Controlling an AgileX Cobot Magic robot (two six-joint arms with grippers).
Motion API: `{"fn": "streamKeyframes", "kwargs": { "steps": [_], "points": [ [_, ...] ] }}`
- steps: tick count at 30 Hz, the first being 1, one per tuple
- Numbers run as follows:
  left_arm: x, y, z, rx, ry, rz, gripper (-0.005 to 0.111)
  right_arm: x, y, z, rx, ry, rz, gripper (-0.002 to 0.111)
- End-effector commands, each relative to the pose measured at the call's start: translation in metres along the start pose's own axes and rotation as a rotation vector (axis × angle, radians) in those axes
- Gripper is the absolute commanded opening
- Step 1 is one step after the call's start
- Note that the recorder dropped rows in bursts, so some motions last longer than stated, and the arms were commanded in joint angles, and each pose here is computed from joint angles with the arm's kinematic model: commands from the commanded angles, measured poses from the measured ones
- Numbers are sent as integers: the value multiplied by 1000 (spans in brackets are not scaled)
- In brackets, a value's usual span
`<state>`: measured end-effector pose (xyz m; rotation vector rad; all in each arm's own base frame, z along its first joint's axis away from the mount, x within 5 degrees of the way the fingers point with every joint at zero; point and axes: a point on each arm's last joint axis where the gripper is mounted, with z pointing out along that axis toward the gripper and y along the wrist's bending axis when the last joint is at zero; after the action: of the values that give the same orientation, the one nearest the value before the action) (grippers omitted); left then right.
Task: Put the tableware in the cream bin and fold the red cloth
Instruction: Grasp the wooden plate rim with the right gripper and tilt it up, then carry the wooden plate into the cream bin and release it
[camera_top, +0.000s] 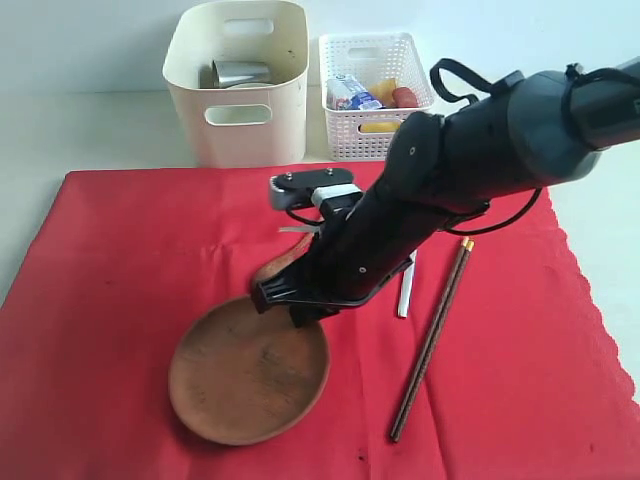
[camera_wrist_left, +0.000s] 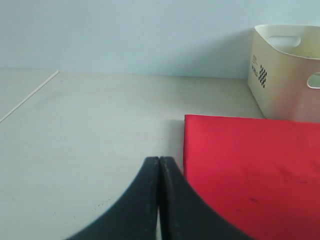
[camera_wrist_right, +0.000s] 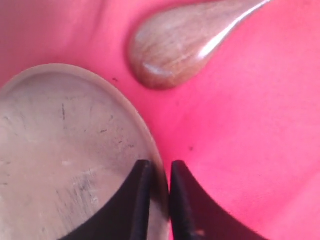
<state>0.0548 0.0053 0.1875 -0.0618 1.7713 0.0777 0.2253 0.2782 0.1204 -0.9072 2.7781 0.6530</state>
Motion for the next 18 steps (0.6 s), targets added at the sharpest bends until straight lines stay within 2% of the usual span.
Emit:
{"fn": "streamKeyframes", "kwargs": {
  "steps": [1, 18],
  "points": [
    [-1, 0, 0, 7, -13, -11, 1, -5, 9, -20, -10, -51, -86, 0],
    [-1, 0, 0, 7, -13, -11, 1, -17, 16, -63, -48, -129, -131, 0]
  ]
}}
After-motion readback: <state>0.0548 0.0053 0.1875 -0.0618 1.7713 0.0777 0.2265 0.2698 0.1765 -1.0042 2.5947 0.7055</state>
